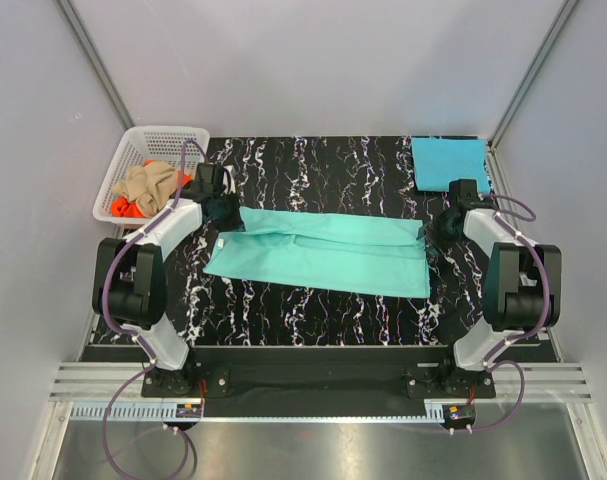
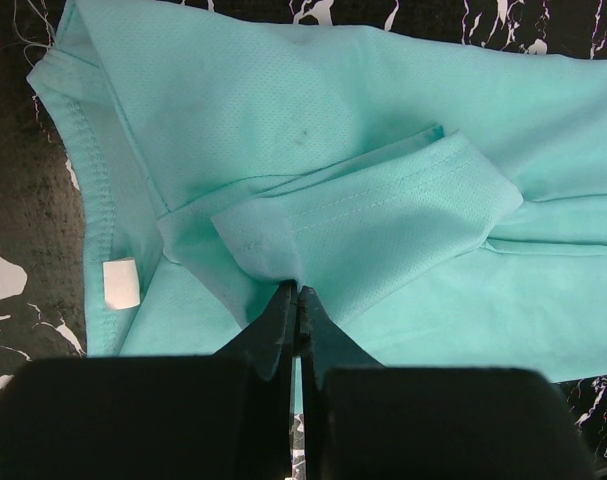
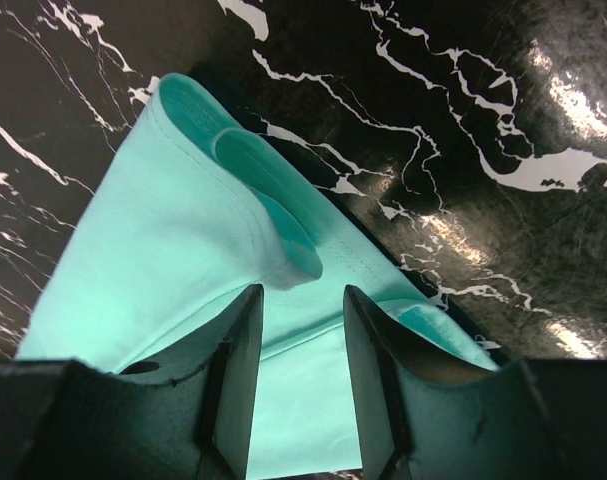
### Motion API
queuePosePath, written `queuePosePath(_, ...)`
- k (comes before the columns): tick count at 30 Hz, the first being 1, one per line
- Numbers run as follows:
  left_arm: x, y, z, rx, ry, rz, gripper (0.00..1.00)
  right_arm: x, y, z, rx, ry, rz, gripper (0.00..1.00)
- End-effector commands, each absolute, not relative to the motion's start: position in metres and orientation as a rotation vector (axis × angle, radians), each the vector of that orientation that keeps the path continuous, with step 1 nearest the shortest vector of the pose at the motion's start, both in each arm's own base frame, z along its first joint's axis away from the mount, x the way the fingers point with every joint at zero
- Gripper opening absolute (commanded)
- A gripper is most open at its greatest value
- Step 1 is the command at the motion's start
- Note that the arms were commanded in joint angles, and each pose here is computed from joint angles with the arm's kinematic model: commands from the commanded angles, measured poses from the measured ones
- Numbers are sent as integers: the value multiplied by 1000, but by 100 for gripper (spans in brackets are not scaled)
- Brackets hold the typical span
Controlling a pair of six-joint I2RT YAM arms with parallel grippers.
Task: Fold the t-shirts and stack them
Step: Fold the tshirt
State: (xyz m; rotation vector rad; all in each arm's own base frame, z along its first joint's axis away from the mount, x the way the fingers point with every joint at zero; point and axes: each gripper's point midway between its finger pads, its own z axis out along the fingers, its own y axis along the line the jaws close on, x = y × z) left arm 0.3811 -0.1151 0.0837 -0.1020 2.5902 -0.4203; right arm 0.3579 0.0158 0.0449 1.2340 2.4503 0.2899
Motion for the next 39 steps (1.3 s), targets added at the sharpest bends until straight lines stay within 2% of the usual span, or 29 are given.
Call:
queuePosePath(1,389,-115,100,-107,2545,-413,0,372,16,59,1396,2351,306,45)
queuePosePath(19,395,-118,106,-102,2527,-423,0,381,12,41,1558,2324,242,43)
queuePosePath(28,394,-117,104,-105,2536,-416,0,367,13,45,1631,2353,200,45)
queuePosePath(39,394,-118,102,-110,2535,-422,0,373,22,43,1736,2324,267,42)
